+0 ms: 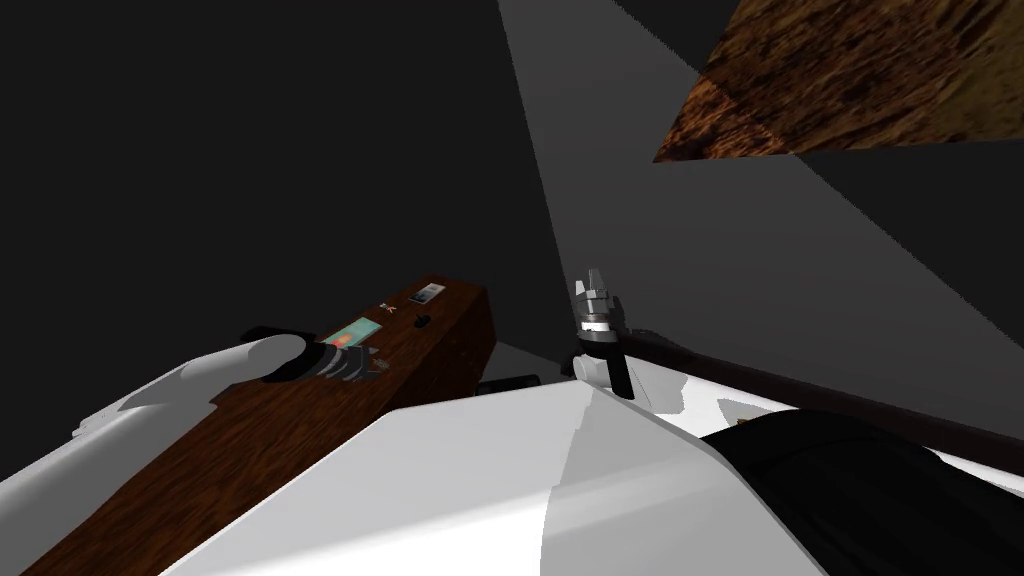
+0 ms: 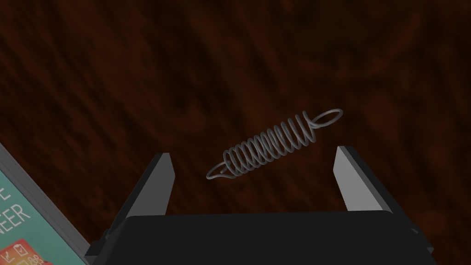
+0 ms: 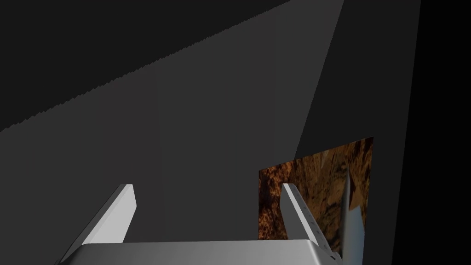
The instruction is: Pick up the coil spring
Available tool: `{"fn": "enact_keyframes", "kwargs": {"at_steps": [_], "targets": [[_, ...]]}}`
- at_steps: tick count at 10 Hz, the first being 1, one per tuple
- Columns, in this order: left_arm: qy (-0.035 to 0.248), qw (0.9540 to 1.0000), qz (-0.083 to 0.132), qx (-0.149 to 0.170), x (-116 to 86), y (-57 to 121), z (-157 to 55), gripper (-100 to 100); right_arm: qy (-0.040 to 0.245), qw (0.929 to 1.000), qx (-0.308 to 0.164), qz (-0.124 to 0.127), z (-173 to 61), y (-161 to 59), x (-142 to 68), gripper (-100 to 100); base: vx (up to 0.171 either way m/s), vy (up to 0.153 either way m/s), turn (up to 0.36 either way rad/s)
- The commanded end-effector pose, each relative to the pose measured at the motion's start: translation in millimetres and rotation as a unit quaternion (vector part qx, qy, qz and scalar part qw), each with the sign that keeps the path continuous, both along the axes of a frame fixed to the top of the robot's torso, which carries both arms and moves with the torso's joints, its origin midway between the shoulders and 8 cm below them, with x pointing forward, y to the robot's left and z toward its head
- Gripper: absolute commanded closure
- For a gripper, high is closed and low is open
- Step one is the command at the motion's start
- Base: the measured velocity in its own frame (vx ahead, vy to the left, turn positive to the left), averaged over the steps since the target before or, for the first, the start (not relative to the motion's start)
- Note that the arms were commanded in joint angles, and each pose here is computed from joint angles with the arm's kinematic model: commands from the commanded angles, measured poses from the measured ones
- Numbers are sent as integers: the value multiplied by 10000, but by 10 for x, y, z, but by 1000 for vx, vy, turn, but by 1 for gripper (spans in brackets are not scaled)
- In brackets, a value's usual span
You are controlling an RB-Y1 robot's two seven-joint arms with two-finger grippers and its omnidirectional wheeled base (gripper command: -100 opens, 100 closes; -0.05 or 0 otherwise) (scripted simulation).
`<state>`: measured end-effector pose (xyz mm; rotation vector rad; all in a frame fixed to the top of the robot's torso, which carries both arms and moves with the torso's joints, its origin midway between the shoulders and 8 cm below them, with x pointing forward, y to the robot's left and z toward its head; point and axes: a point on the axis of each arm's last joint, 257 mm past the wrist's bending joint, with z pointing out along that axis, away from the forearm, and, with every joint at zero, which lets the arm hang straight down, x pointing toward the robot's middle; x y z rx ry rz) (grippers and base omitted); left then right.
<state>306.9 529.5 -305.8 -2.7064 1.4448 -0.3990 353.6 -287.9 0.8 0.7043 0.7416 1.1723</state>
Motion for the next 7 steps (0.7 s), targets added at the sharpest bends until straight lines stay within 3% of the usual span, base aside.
{"fn": "enact_keyframes", "kwargs": {"at_steps": [1, 4, 7], "targets": [[-4, 9999, -132, 19, -17, 23, -24, -100, 0, 10000, 0, 0, 0, 0, 0, 0, 79, -68, 84], [2, 9998, -206, -31, -94, 125, -79, -100, -1, 10000, 0, 0, 1, 0, 0, 0, 64, -55, 94], [-13, 9991, -417, -16, -137, 171, -109, -100, 0, 10000, 0, 0, 0, 0, 0, 0, 54, -70, 92]]}}
